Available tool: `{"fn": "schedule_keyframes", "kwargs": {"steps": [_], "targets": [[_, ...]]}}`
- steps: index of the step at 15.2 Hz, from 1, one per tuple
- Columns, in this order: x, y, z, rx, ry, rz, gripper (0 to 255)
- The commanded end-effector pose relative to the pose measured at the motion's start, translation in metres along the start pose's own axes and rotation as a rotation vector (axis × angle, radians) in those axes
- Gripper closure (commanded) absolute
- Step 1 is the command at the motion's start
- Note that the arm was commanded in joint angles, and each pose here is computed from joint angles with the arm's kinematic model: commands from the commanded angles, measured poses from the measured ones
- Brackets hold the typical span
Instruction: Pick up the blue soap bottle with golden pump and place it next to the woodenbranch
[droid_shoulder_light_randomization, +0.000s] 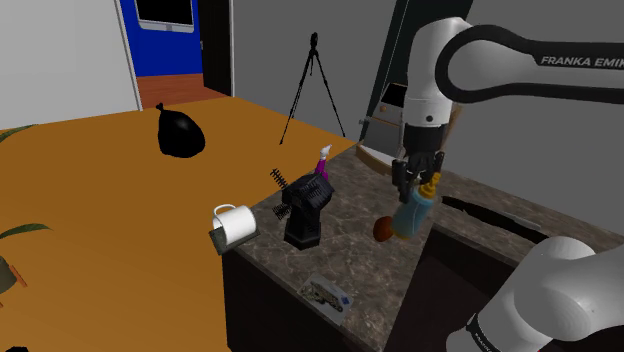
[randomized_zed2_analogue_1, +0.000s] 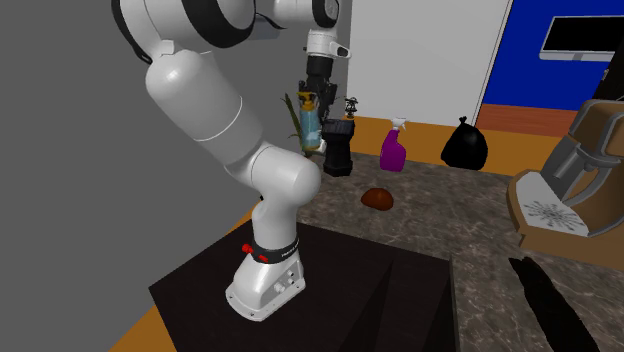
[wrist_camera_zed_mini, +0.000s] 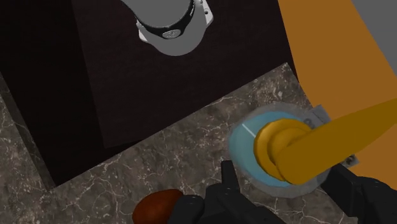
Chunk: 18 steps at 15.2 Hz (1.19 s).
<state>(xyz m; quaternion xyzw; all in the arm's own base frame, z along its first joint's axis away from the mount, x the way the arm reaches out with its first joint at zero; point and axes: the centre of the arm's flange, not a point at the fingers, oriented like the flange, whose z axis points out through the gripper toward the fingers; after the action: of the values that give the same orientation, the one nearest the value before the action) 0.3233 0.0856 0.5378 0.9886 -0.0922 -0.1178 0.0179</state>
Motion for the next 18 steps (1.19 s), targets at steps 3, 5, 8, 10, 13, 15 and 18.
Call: {"fn": "schedule_keyframes", "kwargs": {"steps": [3,5,8,10,13,15,18], "targets": [[-0.005,0.001,-0.02,0.0,0.0,0.0,255],[-0.01,0.013,-0.02,0.0,0.0,0.0,255],[-0.026,0.049,-0.014,0.0,0.0,0.0,255],[-0.036,0.073,-0.01,0.0,0.0,0.0,255],[-0.051,0.109,-0.005,0.0,0.0,0.0,255],[-0.061,0.133,-0.001,0.0,0.0,0.0,255],[-0.077,0.169,0.005,0.0,0.0,0.0,255]]}}
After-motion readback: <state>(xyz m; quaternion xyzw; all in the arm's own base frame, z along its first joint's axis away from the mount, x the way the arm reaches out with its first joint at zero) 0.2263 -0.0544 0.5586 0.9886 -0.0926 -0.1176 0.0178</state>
